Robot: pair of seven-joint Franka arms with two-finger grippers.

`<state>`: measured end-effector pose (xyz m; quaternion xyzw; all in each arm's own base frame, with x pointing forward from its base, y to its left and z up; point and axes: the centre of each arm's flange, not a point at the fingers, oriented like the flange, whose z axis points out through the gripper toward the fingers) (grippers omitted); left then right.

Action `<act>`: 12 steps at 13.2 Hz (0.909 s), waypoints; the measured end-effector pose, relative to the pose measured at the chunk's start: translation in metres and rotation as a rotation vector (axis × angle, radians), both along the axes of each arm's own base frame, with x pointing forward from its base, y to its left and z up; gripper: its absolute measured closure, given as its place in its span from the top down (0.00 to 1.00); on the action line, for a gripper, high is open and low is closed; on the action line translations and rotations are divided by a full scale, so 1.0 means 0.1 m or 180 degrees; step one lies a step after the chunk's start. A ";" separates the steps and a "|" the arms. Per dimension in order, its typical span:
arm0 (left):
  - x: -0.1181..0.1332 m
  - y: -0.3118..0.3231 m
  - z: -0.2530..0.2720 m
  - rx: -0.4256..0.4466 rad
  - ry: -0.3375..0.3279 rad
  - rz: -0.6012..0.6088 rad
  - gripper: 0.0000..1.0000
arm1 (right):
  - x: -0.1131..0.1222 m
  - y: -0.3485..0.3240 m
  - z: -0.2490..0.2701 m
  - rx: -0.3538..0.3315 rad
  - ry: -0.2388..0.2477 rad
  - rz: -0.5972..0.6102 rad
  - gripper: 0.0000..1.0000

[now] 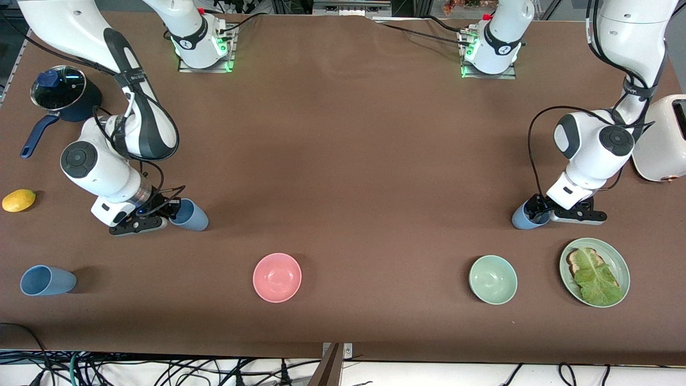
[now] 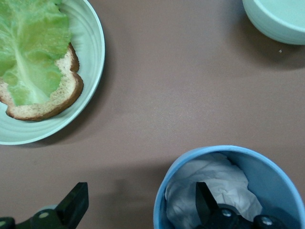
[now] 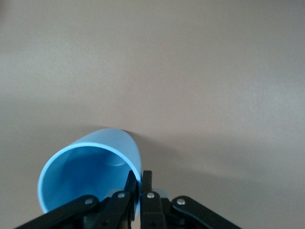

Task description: Stack blue cups with both arms

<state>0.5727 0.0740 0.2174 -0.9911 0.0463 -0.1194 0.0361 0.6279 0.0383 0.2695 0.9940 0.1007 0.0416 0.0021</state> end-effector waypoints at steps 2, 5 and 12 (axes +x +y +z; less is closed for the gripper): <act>0.00 -0.01 0.08 -0.0016 0.0027 0.0012 0.99 | 0.00 0.00 0.01 -0.0001 -0.0004 -0.0002 0.06; -0.02 -0.01 0.21 -0.0099 0.0122 0.0102 0.99 | 0.00 -0.01 0.01 -0.0001 -0.0004 -0.0003 0.06; -0.13 -0.03 0.11 -0.0250 0.0491 0.0221 0.99 | 0.00 -0.01 0.01 -0.0001 -0.0007 -0.0003 0.05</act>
